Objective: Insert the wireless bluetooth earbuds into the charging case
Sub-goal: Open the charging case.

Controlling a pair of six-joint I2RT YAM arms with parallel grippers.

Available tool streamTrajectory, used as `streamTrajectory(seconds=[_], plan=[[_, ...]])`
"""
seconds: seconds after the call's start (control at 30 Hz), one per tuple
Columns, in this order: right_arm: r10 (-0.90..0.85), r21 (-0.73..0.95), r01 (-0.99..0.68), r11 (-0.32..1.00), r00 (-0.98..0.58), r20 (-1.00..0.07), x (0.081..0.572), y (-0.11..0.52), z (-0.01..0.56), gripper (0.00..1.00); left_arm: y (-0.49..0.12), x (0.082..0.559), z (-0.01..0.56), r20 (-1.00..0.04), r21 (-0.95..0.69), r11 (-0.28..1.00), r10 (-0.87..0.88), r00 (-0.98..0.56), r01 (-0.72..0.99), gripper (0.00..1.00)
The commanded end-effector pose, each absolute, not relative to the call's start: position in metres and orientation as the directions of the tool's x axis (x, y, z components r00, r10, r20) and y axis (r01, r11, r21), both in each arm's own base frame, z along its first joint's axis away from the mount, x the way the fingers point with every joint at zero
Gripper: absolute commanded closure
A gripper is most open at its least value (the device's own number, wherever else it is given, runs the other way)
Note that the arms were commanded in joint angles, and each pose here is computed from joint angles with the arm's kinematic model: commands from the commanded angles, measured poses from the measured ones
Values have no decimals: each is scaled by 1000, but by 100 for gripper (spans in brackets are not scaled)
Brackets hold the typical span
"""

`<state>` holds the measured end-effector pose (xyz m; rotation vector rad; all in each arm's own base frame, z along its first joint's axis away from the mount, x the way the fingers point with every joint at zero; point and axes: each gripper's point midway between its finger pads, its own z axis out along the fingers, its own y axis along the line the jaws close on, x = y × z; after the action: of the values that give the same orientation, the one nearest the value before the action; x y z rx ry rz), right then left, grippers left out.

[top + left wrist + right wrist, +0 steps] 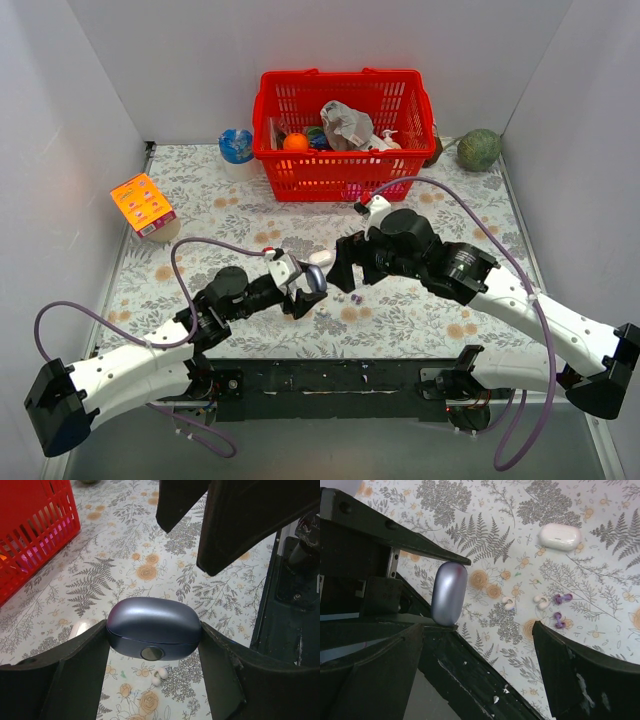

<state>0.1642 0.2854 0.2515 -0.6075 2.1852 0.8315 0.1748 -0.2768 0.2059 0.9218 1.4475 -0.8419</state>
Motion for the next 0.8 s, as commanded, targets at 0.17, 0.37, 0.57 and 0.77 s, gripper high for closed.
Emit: streamTrajectory(seconds=[0.17,0.37,0.57,0.77], plan=[[-151,473,-657,587,-663,-733,154,317,257,5,-280,174,210,-992,107,436,106,66,893,100],[-186,468,-661,587,-673,-716,156,328,242,9,-284,170,213,-992,112,425,107,73,898,100],[-208,451,-640,622,-690,-693,159,327,226,10,-287,167,214,-991,117,421,106,79,900,100],[-228,419,-619,664,-702,-674,162,319,211,11,-286,166,218,-991,123,428,97,90,895,100]])
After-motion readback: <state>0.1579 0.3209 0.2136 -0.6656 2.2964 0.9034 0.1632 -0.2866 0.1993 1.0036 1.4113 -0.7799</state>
